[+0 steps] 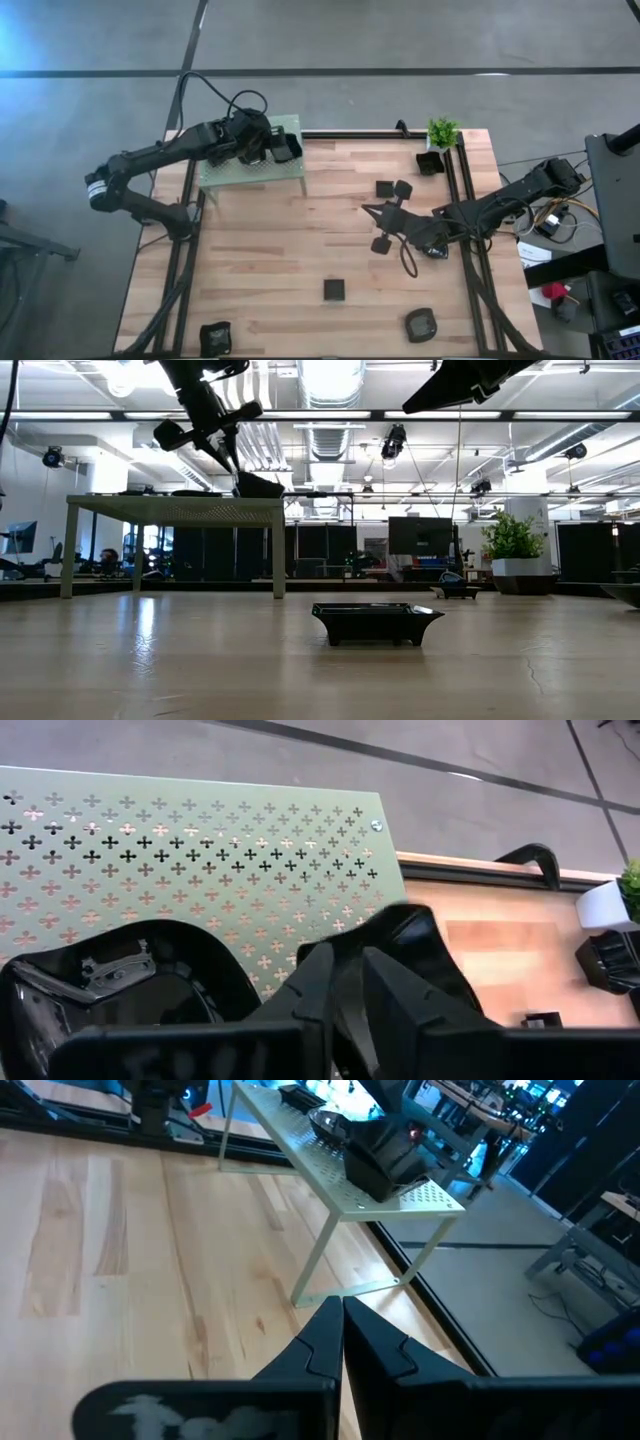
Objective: Pick & Place Mini shaped plates
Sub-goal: Stack the black wave square shaped plate on top of the wave square shaped plate on the shelf, then stack the black leaf shaped plate on top of the leaf shaped plate on the shelf
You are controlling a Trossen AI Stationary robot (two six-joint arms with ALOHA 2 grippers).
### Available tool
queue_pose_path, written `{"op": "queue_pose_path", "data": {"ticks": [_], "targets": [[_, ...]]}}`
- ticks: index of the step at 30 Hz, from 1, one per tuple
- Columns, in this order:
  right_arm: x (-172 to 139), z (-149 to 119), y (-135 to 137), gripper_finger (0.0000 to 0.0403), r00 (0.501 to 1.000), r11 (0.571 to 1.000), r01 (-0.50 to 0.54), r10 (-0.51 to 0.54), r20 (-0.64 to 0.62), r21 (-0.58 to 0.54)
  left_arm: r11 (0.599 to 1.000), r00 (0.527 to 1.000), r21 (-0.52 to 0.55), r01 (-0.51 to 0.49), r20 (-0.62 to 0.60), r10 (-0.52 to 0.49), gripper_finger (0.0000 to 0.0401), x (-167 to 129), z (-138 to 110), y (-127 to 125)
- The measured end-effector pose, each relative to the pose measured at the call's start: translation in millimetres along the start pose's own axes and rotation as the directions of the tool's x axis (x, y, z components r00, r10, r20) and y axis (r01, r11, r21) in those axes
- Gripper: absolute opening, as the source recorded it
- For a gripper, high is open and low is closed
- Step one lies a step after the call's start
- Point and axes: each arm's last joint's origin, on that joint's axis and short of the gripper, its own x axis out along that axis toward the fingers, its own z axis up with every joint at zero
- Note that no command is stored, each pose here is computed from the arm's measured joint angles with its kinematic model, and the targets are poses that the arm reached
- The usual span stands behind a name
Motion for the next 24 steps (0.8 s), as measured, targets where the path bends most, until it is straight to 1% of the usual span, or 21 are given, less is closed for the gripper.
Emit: {"op": "queue_pose_path", "data": {"ticks": [3,7,9,11,15,17,20,24], "targets": [[0,0,0,0.0008,1.000,1.000,0.000,0.000,0.000,0.000,1.000,1.000,-0.001,-0.008,0.013,0.008,0.0063,0,0,0],[0,0,0,0.0008,1.000,1.000,0.000,0.000,-0.001,-0.001,1.000,0.999,0.027,0.004,0.038,-0.005,0.0067,-3,3,0],[0,0,0,0.0008,1.000,1.000,0.000,0.000,-0.001,-0.002,0.998,0.998,0.059,0.021,0.057,-0.025,0.0067,-7,6,0],[0,-1,0,0.0008,1.000,1.000,0.000,0.000,-0.004,-0.005,0.992,0.997,0.121,0.037,0.069,-0.046,0.0067,-13,9,0],[0,-2,0,0.0008,1.000,1.000,0.000,0.000,-0.007,-0.008,0.962,0.989,0.253,0.106,0.072,-0.128,0.0067,-35,10,-5],[0,-2,0,0.0008,1.000,1.000,-0.001,0.001,-0.007,-0.005,0.940,0.981,0.310,0.144,0.077,-0.176,0.0067,-48,5,-9],[0,-3,0,0.0008,1.000,1.000,-0.001,0.001,-0.010,-0.004,0.904,0.968,0.387,0.183,0.091,-0.235,0.0067,-68,-8,-15],[0,-5,1,0.0008,1.000,1.000,-0.001,0.001,-0.017,0.004,0.848,0.948,0.479,0.226,0.091,-0.304,0.0061,-92,-32,-21]]}}
